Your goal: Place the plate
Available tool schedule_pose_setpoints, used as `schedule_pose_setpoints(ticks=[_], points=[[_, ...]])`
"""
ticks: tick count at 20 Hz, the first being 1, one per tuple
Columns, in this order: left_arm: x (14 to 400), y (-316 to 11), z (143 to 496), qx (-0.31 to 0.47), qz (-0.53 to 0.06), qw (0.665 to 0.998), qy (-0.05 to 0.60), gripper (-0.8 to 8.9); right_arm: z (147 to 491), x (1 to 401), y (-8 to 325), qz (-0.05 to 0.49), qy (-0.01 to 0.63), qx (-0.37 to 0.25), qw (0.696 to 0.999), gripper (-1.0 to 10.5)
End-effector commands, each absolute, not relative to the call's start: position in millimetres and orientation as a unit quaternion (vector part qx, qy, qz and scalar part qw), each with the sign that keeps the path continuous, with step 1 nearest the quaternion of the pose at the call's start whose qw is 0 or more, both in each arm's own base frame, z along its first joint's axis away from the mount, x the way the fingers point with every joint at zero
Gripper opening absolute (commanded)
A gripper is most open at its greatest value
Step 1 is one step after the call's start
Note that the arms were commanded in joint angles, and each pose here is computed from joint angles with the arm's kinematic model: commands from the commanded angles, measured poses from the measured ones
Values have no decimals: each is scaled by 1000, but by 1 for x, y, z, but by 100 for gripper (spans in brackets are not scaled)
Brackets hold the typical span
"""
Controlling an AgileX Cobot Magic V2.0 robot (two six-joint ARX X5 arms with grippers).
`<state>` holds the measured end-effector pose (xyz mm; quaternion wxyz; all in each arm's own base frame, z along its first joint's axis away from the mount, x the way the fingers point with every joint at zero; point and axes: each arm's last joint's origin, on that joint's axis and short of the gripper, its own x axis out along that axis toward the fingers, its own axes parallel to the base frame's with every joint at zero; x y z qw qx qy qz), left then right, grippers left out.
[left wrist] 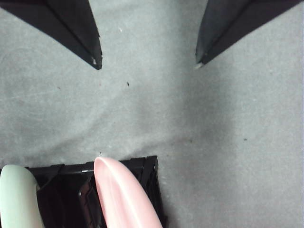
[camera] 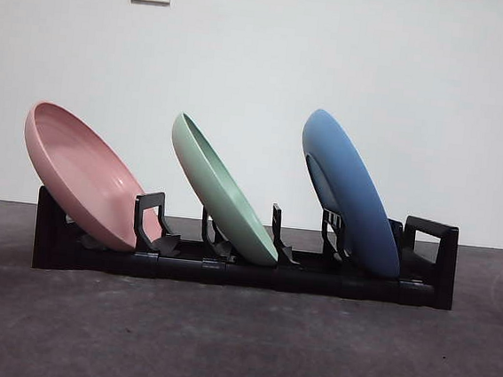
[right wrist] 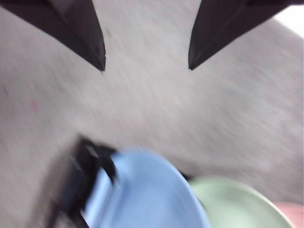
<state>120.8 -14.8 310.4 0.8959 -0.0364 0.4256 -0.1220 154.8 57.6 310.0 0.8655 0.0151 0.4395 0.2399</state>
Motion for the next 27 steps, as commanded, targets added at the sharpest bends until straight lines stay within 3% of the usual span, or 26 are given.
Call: schedule_pose_setpoints(ticks=[1, 5, 9, 15, 22, 27], points=[[123, -15, 318, -34, -126, 905, 406, 312, 334, 175, 73, 247, 433, 33, 866, 275], [124, -15, 319, -34, -126, 908, 399, 312, 362, 217, 104, 269, 433, 31, 860, 241], [124, -15, 319, -34, -126, 908, 399, 312, 367, 256, 136, 270, 444, 10, 854, 240], [125, -15, 319, -33, -126, 909, 396, 312, 346, 292, 172, 258, 463, -21, 847, 235], [125, -15, 320, -33, -126, 911, 392, 312, 317, 313, 186, 239, 483, -40, 842, 217], [127, -15, 321, -33, -127, 914, 384, 312, 316, 315, 188, 243, 476, -39, 844, 70]])
